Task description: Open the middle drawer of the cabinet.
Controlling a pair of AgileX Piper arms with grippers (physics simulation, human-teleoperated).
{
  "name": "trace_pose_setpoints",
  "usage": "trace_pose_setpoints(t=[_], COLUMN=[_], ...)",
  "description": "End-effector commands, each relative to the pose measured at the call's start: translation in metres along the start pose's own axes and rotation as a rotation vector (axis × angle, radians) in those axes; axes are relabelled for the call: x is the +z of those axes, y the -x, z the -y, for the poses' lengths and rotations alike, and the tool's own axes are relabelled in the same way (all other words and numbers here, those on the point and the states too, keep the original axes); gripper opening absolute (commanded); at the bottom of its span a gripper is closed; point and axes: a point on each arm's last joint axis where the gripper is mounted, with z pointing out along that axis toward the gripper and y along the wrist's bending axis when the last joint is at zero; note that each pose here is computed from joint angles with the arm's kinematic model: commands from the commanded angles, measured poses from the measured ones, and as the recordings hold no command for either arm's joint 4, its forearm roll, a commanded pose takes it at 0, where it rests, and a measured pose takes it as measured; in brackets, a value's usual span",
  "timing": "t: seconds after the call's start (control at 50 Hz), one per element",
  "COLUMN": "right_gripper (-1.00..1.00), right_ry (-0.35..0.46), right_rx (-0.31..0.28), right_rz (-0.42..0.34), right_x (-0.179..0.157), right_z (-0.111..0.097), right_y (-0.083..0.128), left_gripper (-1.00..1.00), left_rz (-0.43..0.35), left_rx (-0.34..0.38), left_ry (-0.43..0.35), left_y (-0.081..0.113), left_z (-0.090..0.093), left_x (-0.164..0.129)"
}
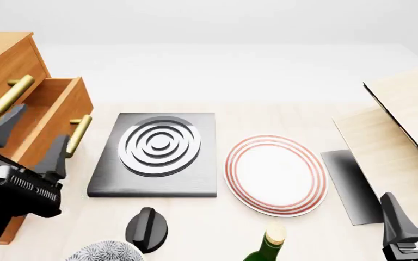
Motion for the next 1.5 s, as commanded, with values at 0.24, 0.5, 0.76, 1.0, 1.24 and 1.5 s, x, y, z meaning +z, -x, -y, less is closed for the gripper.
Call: trace_pose_setpoints(t=[0.24,0.5,0.76,1.0,1.24,1.5], right_gripper=[1.0,1.0,1.0,1.0,1.0,1.0], right_ry=[0.002,0.002,0.001,0.001,0.001,0.002], right_rx=[0.001,0.001,0.001,0.002,0.002,0.001], right_rz=[0.0,0.0,0.0,0.0,0.0,0.0], right_x=[0.0,0.0,0.0,0.0,0.0,0.0], right_z=[0.0,0.0,0.0,0.0,0.0,0.0], right_y=[0.0,0.0,0.0,0.0,0.0,0.0], left_gripper=[1.0,1.0,1.0,1.0,1.0,1.0], left_rz=[-0.034,-0.111,-0.253,-0.318,-0.376,-0.552], left_rx=[-0.435,-0.612,-0.831,-0.993,-1.056,-1.153], left_ry=[-0.046,-0.085,-0.099,-0.182,-0.188,-0.106], left_y=[0.032,0.039,0.043,0.048,0.046,0.028], left_z=[-0.095,-0.123,-0.148,-0.154,-0.153,-0.144], left_x=[-0.035,-0.048,-0.047,-0.044,-0.044,-0.028])
